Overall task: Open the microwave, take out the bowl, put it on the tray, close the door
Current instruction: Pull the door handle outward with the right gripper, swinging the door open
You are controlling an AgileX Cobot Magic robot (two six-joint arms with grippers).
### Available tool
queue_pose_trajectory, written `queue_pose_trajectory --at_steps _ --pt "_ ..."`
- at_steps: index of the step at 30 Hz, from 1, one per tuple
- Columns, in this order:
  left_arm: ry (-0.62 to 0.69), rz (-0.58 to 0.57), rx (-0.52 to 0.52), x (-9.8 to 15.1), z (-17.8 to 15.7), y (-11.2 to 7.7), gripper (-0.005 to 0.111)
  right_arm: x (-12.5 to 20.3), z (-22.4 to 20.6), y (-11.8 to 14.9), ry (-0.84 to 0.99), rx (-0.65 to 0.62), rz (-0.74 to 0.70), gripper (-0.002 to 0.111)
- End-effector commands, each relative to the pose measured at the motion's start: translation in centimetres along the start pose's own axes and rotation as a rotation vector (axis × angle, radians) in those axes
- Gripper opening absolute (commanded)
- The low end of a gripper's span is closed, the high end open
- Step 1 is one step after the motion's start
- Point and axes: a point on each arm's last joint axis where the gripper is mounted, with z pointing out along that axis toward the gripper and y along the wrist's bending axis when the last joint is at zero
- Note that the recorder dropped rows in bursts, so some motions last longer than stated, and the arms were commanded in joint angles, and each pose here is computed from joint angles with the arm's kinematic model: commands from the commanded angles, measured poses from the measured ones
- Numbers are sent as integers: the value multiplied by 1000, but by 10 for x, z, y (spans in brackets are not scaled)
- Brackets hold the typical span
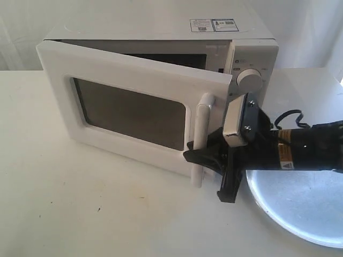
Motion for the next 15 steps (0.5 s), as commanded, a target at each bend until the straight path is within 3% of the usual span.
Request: queue_pose_trajectory --at_steps 1,6,10,15 --pt "-6 -8 4 -1 -1 0 0 -28 -15 18 -117 -89 -53 39" --pt "-6 -8 4 -1 -1 0 0 -29 -27 42 -25 -276 -88 41" --pt "-6 -8 4 -1 -1 0 0 -38 -35 47 11 -276 8 41" --pt "-6 -8 4 -1 -1 0 0 -37 -43 59 57 -284 105 28"
